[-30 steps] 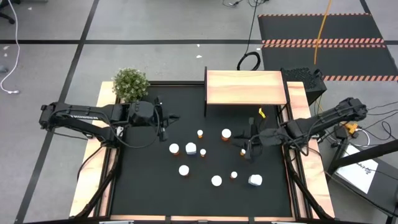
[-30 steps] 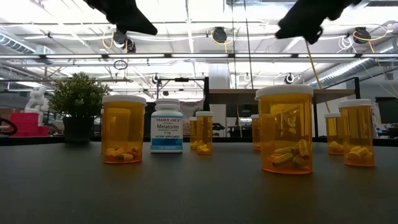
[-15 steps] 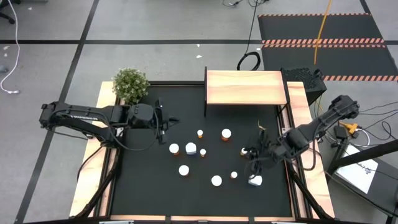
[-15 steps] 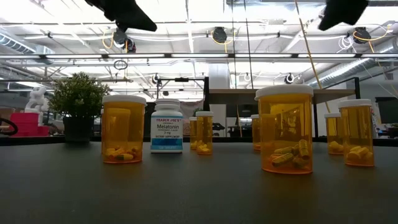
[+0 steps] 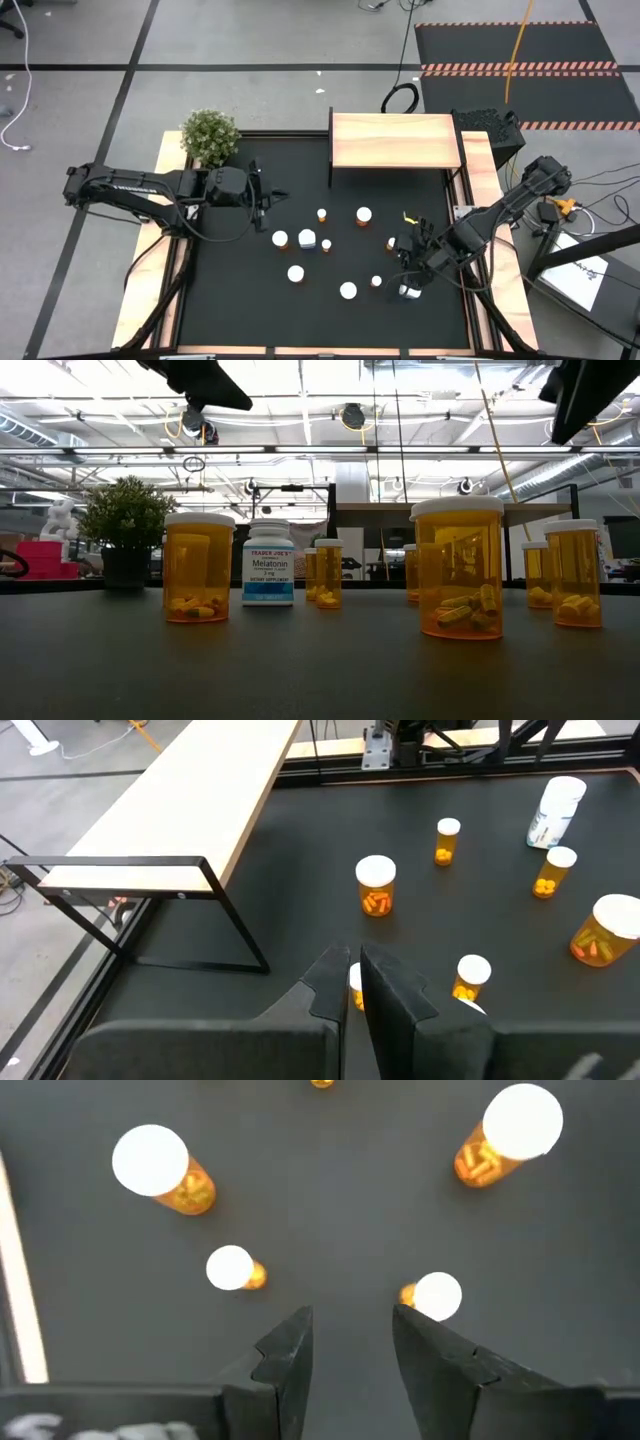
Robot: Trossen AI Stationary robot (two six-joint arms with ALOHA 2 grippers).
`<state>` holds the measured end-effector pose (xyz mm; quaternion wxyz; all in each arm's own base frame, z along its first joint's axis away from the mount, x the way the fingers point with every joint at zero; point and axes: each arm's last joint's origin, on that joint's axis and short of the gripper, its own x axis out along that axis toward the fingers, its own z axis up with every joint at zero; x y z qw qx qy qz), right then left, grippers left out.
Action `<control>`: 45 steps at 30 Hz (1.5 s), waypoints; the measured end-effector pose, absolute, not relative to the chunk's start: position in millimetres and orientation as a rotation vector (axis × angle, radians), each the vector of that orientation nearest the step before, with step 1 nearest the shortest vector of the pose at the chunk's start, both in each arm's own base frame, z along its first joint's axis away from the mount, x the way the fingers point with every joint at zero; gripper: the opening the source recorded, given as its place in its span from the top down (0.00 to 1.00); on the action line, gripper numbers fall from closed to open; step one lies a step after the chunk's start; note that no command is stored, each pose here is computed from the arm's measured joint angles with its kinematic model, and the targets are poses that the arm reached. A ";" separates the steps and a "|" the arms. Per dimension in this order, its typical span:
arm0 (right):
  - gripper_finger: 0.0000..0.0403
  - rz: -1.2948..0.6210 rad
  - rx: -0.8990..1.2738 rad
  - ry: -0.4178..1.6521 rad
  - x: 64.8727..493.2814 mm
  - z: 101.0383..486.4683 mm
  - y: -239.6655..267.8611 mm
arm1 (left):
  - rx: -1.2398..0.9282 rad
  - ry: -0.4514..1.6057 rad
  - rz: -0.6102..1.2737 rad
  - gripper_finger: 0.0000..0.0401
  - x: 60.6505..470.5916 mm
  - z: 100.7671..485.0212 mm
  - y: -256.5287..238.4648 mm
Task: Pick and place medicine bottles onto shelf by color
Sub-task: Put the small orange pill bottle on the shelf
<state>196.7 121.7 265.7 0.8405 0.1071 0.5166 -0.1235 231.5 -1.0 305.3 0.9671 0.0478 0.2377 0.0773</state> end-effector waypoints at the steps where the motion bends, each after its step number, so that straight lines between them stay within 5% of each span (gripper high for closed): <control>1: 0.66 -0.258 0.207 1.099 198.2 264.1 121.3 | 0.097 0.480 0.156 0.92 231.5 305.3 -1.0; 8: 0.65 -0.263 0.113 1.143 210.0 253.6 115.3 | 0.100 0.481 0.150 0.92 231.4 305.2 -2.6; 22: 0.40 -0.270 0.037 1.169 218.7 215.4 94.7 | 0.104 0.481 0.143 0.92 231.4 305.2 -3.8; 36: 0.40 -0.276 0.118 1.269 215.1 187.1 71.6 | 0.106 0.481 0.144 0.92 231.4 305.2 -3.7; 45: 0.50 -0.242 0.112 1.271 214.0 178.9 69.2 | 0.115 0.482 0.142 0.92 231.4 305.2 -3.7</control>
